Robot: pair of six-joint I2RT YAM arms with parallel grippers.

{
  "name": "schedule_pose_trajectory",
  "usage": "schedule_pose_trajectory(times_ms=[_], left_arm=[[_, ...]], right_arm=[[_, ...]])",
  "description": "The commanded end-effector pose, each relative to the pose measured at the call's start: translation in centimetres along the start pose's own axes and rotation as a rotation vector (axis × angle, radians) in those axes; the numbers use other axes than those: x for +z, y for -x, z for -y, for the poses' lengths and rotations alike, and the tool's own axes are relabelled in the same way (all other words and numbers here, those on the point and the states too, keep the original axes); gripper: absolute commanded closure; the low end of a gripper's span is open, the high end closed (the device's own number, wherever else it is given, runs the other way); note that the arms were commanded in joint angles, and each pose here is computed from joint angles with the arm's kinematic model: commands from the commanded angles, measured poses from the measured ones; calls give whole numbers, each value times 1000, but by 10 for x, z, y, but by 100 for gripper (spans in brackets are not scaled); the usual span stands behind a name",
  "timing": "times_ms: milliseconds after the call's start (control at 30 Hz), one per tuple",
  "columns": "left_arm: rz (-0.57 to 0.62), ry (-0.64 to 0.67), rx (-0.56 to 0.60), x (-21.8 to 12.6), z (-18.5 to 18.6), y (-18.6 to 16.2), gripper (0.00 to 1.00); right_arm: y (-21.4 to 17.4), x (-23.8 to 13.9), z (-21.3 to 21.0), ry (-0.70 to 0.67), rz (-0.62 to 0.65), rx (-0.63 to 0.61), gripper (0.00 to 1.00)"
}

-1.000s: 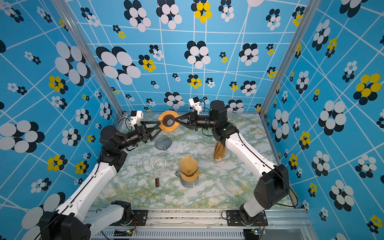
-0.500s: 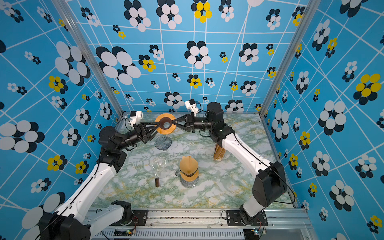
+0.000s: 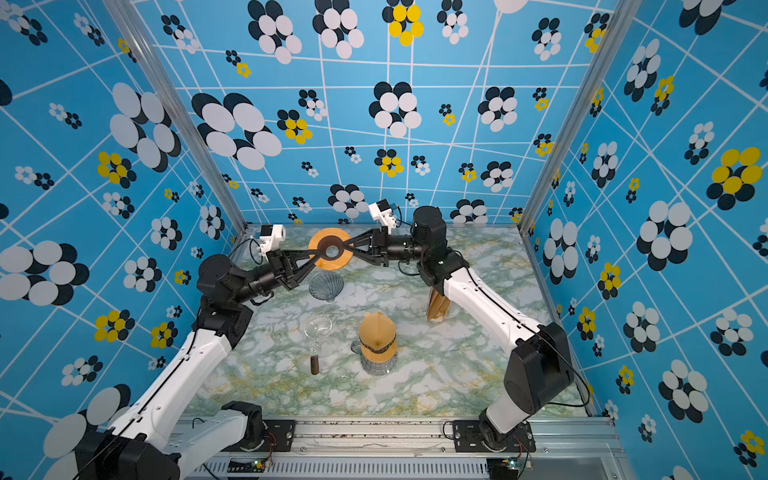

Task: Place the coffee filter in the dripper
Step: 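Grasp the ring with the left gripper while the right gripper releases and withdraws, then carry the ring with the left gripper and lower it beside the pitcher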

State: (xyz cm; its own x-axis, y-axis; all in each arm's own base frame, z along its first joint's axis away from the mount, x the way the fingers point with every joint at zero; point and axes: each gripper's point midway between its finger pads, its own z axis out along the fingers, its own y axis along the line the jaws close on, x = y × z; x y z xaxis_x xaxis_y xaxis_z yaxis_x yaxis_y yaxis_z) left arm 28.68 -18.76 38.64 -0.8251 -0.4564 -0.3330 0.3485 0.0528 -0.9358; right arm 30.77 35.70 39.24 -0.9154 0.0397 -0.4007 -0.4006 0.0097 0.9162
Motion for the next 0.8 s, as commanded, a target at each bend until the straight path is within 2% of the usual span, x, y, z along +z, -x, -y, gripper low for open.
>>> schedule_pose_trajectory(times_ms=[0,167,467,600,667,767], left_arm=[[-10,-22,57,-8,6,-8,86],[-19,-9,25,-19,-8,-23,87],[-42,105,-75,-51,-49,-74,84],[-36,139,-138,-66,-70,-94,83],[-28,166,-161,-74,-80,-102,83],[-12,194,-201,-85,-97,-111,82]], right_arm=[[-3,0,-9,40,1,-20,60],[-10,-8,-5,6,13,-38,44],[-39,-48,23,-293,24,-124,19],[-56,-63,31,-370,13,-158,4],[-65,-70,35,-404,1,-174,1],[-79,-79,43,-475,-22,-208,1]])
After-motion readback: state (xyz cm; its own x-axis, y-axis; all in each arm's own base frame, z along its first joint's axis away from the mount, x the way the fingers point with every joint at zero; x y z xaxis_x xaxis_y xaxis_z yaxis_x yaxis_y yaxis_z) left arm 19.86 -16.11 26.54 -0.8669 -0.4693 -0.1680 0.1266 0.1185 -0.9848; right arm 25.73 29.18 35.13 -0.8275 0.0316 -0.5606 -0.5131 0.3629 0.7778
